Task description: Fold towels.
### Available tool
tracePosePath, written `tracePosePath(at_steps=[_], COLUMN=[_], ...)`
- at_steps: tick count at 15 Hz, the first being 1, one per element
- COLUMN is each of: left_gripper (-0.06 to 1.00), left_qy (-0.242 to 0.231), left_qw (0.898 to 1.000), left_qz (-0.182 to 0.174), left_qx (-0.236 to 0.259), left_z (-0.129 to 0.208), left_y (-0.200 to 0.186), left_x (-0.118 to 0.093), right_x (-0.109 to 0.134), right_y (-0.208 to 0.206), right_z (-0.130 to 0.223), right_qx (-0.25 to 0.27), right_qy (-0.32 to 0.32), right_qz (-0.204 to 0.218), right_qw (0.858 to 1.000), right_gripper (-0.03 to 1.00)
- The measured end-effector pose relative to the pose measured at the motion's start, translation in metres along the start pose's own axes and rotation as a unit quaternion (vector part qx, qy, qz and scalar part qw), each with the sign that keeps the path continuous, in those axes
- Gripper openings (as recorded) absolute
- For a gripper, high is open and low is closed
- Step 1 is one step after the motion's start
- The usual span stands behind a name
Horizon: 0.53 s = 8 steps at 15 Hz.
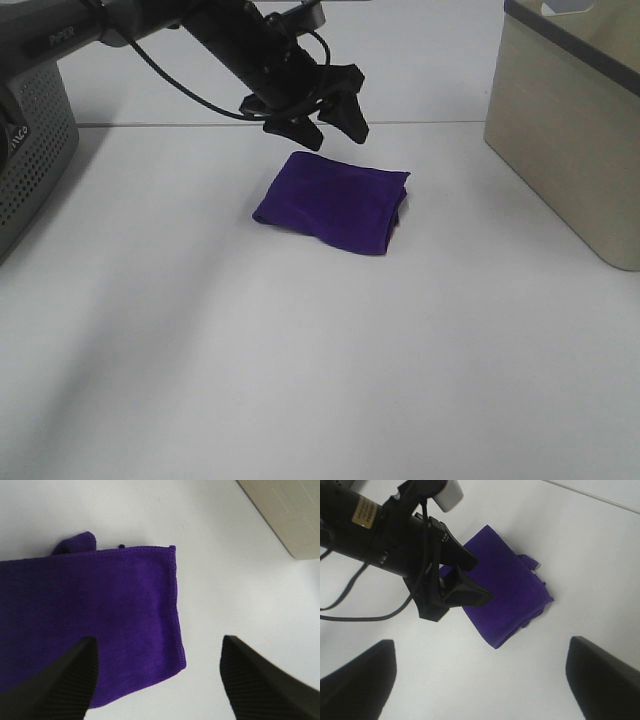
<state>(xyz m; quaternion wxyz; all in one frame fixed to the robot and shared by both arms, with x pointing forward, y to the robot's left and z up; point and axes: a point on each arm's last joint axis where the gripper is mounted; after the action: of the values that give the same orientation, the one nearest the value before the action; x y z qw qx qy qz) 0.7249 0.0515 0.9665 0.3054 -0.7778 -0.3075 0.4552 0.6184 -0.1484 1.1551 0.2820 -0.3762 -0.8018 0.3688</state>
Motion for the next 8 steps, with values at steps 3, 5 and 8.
tracePosePath(at_steps=[3,5,8], left_gripper=[0.64,0.65,0.66], left_qy=[0.002,-0.016,-0.026], left_qw=[0.999,0.984,0.97], left_qz=[-0.045,-0.174,-0.233], left_qx=[-0.001,-0.021,-0.057], left_z=[-0.008,-0.016,-0.021], left_y=[-0.039,-0.101,-0.148], left_x=[0.022,0.054,0.064], right_x=[-0.001,-0.011,-0.045], right_y=[0.0,-0.002,-0.013], right_z=[0.0,0.002,0.007], right_qx=[0.001,0.003,-0.003], right_qy=[-0.008,0.015,0.059], right_qz=[0.005,0.024,0.051], right_qw=[1.0,1.0,0.997], right_gripper=[0.89,0.89,0.89])
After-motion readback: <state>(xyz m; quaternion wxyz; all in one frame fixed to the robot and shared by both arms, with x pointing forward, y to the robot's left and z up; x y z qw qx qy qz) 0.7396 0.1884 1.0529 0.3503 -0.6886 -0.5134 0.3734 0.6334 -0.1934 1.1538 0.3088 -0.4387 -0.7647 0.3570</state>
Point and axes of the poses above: a point on each arm's last joint axis where the gripper is mounted, y pointing out along that axis toward the gripper, x along the wrist's bending axis when the last joint is at zero, z = x × y, and after that the axes turned 5 degrees about -y, right-handed
